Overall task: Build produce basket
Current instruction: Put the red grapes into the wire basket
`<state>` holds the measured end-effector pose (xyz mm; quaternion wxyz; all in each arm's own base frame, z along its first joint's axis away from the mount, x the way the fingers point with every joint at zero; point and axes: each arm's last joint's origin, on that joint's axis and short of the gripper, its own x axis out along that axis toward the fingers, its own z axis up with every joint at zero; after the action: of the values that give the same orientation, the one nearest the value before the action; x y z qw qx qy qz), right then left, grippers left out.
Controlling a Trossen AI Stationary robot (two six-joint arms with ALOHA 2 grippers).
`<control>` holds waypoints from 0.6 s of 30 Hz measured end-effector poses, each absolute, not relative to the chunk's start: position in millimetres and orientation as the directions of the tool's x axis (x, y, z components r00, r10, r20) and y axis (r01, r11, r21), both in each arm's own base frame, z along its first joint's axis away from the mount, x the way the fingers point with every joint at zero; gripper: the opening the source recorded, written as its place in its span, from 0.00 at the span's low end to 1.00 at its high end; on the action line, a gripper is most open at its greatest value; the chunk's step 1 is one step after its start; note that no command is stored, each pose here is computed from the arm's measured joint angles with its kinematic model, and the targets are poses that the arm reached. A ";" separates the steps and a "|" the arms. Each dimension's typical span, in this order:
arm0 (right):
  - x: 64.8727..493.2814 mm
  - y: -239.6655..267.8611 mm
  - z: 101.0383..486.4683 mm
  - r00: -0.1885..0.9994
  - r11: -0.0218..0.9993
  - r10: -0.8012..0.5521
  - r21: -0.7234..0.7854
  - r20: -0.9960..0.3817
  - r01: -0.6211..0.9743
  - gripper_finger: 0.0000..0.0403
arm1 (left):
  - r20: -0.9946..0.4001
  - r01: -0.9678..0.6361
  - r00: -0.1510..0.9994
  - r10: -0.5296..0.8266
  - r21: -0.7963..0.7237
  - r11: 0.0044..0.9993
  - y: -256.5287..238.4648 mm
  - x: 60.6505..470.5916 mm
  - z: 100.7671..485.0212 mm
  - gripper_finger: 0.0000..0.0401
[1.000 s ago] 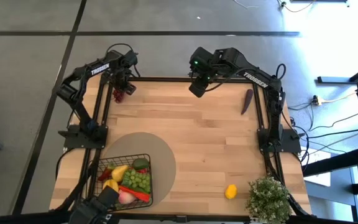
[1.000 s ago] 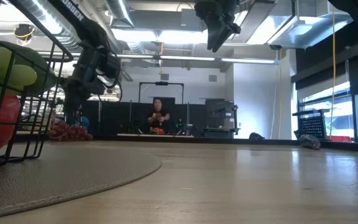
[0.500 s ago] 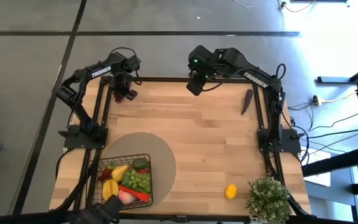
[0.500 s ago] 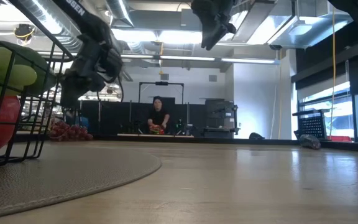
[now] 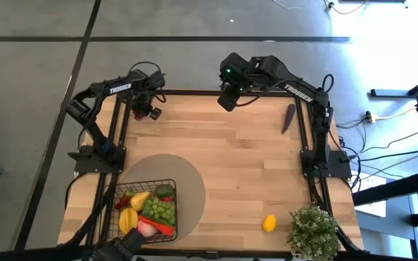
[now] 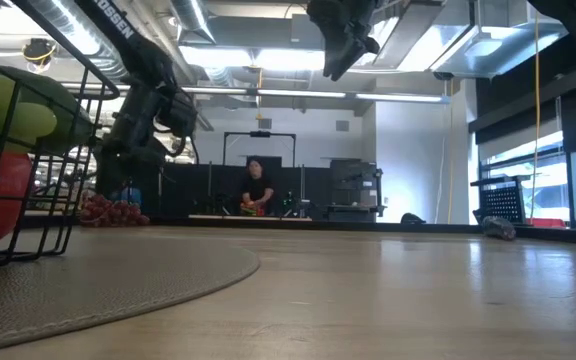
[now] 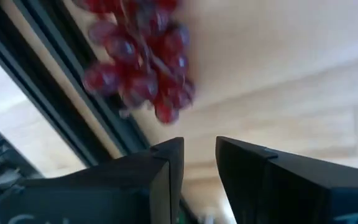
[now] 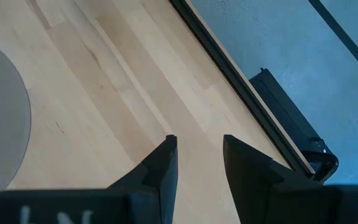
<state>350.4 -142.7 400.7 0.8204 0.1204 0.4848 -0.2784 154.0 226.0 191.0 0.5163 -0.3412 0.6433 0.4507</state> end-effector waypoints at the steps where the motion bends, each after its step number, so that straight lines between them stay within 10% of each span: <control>1: 350.4 -142.7 400.8 0.375 0.816 -0.340 -0.072 -0.862 0.574 0.30 | -0.973 -0.908 -0.228 0.036 0.226 0.354 227.8 153.5 190.9 0.21; 18: 350.4 -142.6 400.7 0.375 0.828 -0.339 -0.085 -0.863 0.555 0.30 | -0.959 -0.921 -0.259 0.117 0.281 0.268 242.0 139.1 194.0 0.21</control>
<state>350.4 -142.6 400.7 0.8217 0.1102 0.4886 -0.2719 139.1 242.0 194.0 0.5117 -0.3297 0.6101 0.5072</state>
